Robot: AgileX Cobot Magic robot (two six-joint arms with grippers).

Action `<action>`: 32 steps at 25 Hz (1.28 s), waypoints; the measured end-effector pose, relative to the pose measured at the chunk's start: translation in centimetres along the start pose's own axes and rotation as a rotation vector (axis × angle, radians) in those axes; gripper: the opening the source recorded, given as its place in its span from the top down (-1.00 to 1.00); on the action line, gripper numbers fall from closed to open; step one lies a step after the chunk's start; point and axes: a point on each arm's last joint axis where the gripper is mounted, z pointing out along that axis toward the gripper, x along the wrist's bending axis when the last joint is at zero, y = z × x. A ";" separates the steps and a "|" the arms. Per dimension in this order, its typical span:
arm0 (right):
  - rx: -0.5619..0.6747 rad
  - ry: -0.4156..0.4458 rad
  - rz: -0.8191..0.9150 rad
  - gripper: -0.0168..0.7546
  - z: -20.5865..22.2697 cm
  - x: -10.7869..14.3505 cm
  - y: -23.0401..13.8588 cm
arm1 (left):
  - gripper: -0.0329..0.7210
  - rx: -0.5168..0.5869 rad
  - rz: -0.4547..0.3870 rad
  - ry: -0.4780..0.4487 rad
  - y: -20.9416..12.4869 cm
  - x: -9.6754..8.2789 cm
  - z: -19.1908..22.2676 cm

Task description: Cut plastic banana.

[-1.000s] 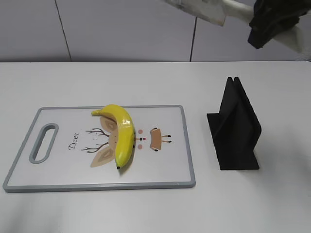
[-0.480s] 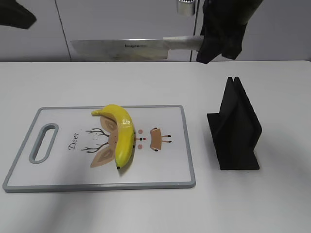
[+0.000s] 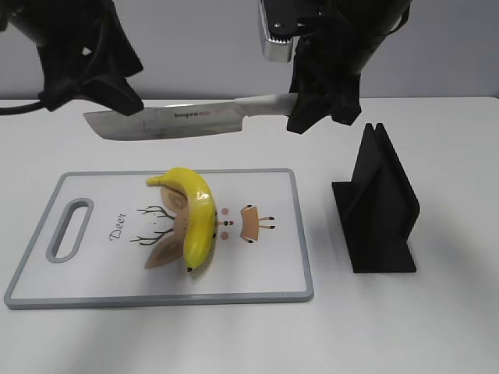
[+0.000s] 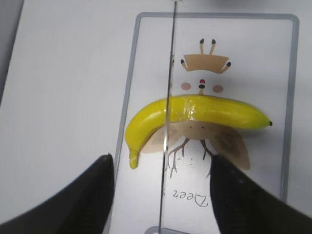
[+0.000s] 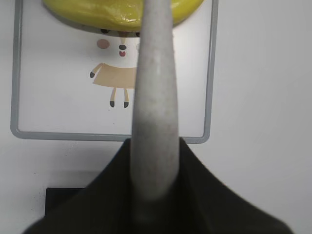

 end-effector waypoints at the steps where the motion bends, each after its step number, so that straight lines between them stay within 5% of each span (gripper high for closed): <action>1: -0.001 0.007 0.002 0.54 0.3 0.0 0.0 | -0.66 0.004 -0.002 -0.012 -0.1 0.1 0.5; 11: -0.026 0.037 0.026 0.54 1.5 -0.1 0.0 | -0.56 0.076 -0.014 -0.082 -1.7 0.8 4.8; 14: -0.023 0.045 0.028 0.54 1.8 -0.1 -0.1 | -0.36 0.078 -0.015 -0.087 -1.8 0.9 5.1; 20: -0.029 0.048 0.032 0.54 1.8 -0.1 -0.1 | 0.35 0.086 -0.018 -0.099 -2.0 0.9 5.7; 32: -0.043 0.050 0.089 0.54 1.8 -0.1 0.1 | 0.91 0.104 -0.015 -0.082 -2.2 1.1 5.7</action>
